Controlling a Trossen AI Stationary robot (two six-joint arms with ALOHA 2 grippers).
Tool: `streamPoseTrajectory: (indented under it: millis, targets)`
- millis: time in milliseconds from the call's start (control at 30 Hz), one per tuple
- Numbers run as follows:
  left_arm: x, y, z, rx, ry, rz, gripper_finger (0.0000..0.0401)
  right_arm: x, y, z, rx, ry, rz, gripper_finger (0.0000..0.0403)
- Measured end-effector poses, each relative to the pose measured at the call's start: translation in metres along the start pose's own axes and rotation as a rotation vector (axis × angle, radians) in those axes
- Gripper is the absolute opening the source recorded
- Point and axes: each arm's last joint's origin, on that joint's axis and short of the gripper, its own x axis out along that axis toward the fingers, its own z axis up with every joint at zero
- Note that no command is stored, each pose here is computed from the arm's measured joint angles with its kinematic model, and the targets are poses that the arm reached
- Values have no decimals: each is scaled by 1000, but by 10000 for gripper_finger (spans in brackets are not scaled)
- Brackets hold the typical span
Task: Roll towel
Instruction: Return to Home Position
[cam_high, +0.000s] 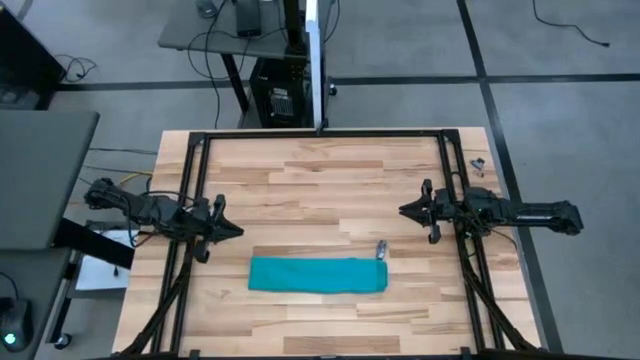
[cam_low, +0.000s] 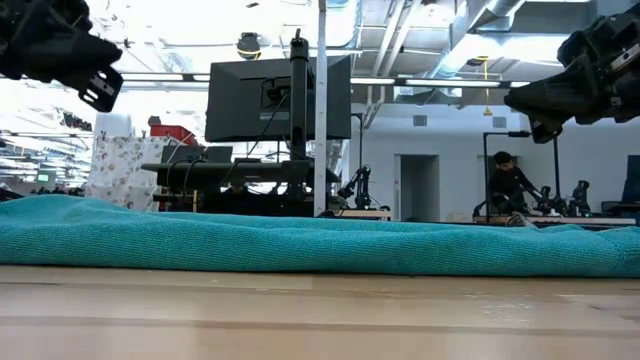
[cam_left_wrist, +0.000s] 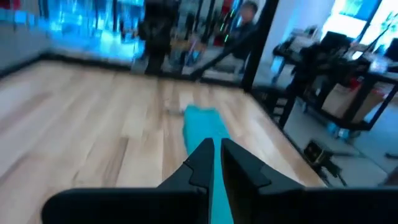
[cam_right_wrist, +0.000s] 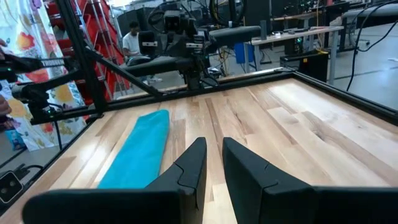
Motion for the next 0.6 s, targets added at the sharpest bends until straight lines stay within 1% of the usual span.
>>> streamPoseTrajectory:
  millis: [100, 167, 200, 267, 333, 433, 467, 533, 567, 600]
  targets:
    - [4, 0, -4, 59, -68, -9, 12, 0, 0, 0, 1, 0, -1, 47]
    - [6, 1, -7, 89, -116, 11, 12, 0, 0, 0, 2, 0, -1, 47]
    - [7, 3, -13, 100, -107, 43, 12, 0, 0, 0, 2, 1, 0, 47]
    - [8, 6, -14, 105, -100, 121, 12, 0, 0, 0, 2, 2, -1, 47]
    - [7, 7, -13, 131, -111, 168, 12, 0, 0, 0, 2, 2, -1, 47]
    - [8, 8, -14, 235, -97, 198, 12, 0, 0, 0, 2, -2, 0, 47]
    - [8, 9, -13, 195, -102, 206, 12, 0, 0, 0, 2, -2, 0, 47]
    - [8, 9, -14, -18, -124, 204, 12, 0, 0, 0, 2, -3, 0, 47]
    - [8, 9, -14, -73, -126, 193, 12, 0, 0, 0, 2, -3, 0, 47]
    - [8, 8, -14, -86, -116, 145, 12, 0, 0, 0, 2, -2, 0, 47]
